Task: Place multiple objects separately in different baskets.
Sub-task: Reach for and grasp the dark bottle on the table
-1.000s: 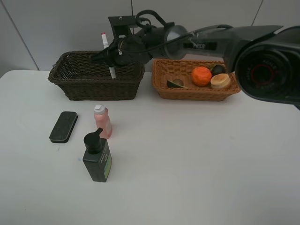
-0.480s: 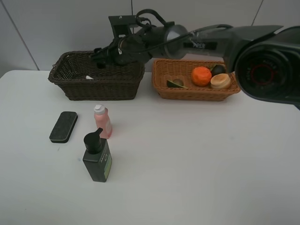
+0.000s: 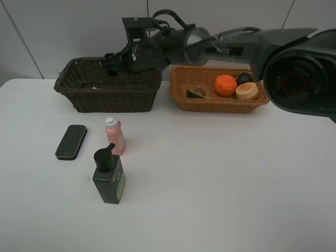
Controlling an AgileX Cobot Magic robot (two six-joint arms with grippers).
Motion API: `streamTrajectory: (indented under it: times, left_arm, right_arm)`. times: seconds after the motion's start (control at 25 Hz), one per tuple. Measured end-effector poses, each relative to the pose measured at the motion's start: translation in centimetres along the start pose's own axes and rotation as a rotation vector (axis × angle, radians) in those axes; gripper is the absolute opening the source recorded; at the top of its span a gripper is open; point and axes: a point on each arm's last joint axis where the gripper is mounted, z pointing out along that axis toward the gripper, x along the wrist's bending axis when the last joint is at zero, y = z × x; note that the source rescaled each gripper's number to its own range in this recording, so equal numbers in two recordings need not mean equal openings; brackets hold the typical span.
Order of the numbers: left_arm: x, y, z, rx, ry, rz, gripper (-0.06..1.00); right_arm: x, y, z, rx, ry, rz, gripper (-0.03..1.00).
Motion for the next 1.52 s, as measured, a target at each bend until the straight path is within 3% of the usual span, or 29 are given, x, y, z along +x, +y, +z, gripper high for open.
streamTrajectory:
  times: [0.52, 1.0, 1.4, 1.52]
  left_arm:
    - [0.0, 0.0, 0.0, 0.0, 0.0, 0.0, 1.0]
    - [0.0, 0.0, 0.0, 0.0, 0.0, 0.0, 1.0]
    - [0.0, 0.0, 0.0, 0.0, 0.0, 0.0, 1.0]
    - [0.0, 0.0, 0.0, 0.0, 0.0, 0.0, 1.0]
  right_arm:
    - [-0.7, 2.4, -3.6, 0.113, -0.098, 0.012, 1.0]
    - [-0.1, 7.1, -11.2, 0.172, -0.149, 0.004, 1.0]
    - [2.7, 6.3, -17.6, 0.525, -0.087, -0.005, 1.0]
    - [3.8, 6.2, -18.5, 0.559, -0.057, -0.004, 1.0]
